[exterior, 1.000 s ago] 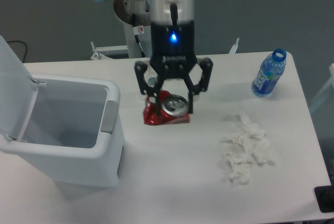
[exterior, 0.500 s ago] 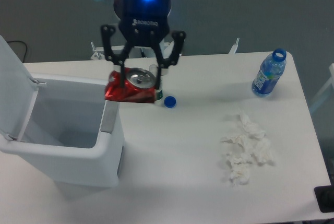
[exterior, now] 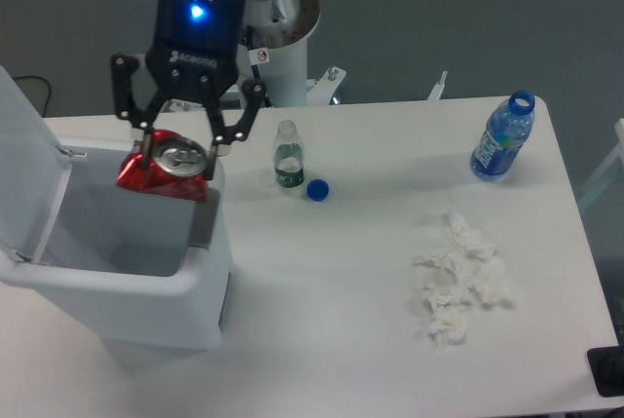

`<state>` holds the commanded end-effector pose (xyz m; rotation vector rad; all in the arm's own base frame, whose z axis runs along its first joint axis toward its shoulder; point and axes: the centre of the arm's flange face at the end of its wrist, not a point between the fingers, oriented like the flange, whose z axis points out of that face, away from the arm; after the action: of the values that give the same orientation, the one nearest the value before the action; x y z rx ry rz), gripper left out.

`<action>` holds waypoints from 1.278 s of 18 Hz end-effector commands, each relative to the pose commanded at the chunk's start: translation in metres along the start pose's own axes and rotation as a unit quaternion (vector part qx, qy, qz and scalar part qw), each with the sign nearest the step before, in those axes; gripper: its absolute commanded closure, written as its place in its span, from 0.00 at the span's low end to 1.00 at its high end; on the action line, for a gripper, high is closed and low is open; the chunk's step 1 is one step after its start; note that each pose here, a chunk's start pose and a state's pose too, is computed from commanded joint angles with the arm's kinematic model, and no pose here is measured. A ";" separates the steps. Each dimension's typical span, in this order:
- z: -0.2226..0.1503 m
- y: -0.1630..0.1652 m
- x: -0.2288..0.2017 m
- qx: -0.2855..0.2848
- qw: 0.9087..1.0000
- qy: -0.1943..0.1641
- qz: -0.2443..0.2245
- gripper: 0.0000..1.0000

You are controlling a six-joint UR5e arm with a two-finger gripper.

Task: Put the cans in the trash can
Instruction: 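Lift the red can and carry it over the white trash bin, then open the gripper to drop the red can into the bin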

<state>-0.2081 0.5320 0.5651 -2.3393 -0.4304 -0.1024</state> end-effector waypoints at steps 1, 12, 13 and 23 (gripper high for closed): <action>0.003 0.003 0.003 -0.003 1.000 0.003 0.001 0.36; 0.039 0.025 0.019 -0.040 0.999 0.021 0.009 0.36; 0.040 0.026 0.018 -0.041 0.999 0.021 0.008 0.36; 0.057 0.035 0.021 -0.057 0.998 0.027 0.010 0.28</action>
<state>-0.1798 0.5540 0.5049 -2.4457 -0.3845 -0.1837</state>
